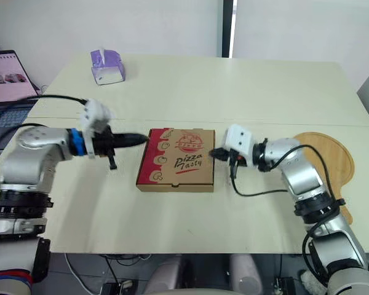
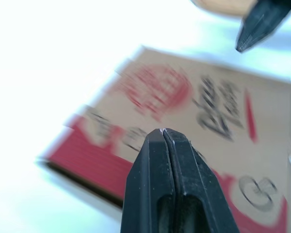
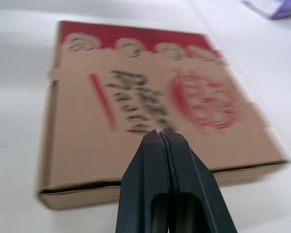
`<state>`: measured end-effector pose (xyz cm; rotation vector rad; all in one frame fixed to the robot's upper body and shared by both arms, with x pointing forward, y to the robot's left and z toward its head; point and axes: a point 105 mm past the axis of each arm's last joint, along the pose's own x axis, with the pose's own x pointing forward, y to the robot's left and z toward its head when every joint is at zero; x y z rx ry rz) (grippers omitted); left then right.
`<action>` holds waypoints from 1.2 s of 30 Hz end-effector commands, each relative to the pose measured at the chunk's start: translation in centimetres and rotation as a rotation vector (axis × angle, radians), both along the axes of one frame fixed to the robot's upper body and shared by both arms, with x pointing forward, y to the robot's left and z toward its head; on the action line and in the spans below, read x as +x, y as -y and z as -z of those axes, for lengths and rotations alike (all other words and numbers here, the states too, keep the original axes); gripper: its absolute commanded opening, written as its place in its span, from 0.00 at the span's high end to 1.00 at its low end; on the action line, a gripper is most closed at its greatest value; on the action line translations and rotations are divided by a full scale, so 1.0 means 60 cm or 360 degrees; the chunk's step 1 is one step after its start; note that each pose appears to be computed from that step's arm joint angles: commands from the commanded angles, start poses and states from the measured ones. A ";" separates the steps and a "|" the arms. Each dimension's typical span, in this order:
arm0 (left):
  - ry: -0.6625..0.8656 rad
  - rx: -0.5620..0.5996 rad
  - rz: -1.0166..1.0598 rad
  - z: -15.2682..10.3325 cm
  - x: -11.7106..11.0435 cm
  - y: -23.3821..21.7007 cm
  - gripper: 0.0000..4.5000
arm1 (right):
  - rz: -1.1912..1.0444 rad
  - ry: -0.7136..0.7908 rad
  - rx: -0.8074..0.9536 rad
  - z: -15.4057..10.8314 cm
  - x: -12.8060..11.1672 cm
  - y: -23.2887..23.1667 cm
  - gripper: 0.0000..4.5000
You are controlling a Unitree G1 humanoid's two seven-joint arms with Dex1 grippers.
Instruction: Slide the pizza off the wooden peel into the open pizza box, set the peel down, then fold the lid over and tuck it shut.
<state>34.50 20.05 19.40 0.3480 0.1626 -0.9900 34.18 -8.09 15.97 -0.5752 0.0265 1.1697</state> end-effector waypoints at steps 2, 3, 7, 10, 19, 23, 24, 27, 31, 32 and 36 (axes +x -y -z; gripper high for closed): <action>0.0084 0.0105 -0.0245 -0.006 0.000 -0.049 1.00 | 0.0188 0.0075 -0.0091 0.005 0.032 0.033 1.00; 0.0089 0.0161 -0.0286 0.001 0.000 -0.059 1.00 | 0.0198 0.0083 -0.0135 0.013 0.034 0.035 1.00; 0.0063 0.0351 -0.0332 0.045 -0.003 -0.077 1.00 | 0.0192 0.0062 -0.0262 0.044 0.035 0.030 1.00; 0.0016 0.0296 -0.0318 0.064 -0.005 -0.063 1.00 | 0.0177 0.0036 -0.0249 0.053 0.031 0.014 1.00; -0.0106 0.0275 -0.0175 0.109 -0.017 -0.013 1.00 | 0.0110 -0.0065 -0.0220 0.071 0.008 -0.007 1.00; -0.0110 0.0238 -0.0094 0.110 -0.018 0.018 1.00 | 0.0078 -0.0123 -0.0232 0.079 -0.005 -0.005 1.00; -0.0113 0.0233 -0.0073 0.111 -0.020 0.024 1.00 | 0.0079 -0.0123 -0.0223 0.076 -0.005 -0.004 1.00; -0.0119 0.0216 -0.0012 0.112 -0.025 0.041 1.00 | 0.0095 -0.0116 -0.0208 0.068 -0.005 0.000 1.00; -0.0103 0.0180 0.0045 0.110 -0.023 0.068 1.00 | 0.0125 -0.0116 -0.0222 0.061 -0.008 0.017 1.00; -0.0105 0.0174 0.0064 0.111 -0.023 0.076 1.00 | 0.0130 -0.0114 -0.0227 0.059 -0.009 0.022 1.00; -0.0096 0.0155 0.0140 0.116 -0.024 0.109 1.00 | 0.0149 -0.0124 -0.0230 0.054 -0.020 0.035 1.00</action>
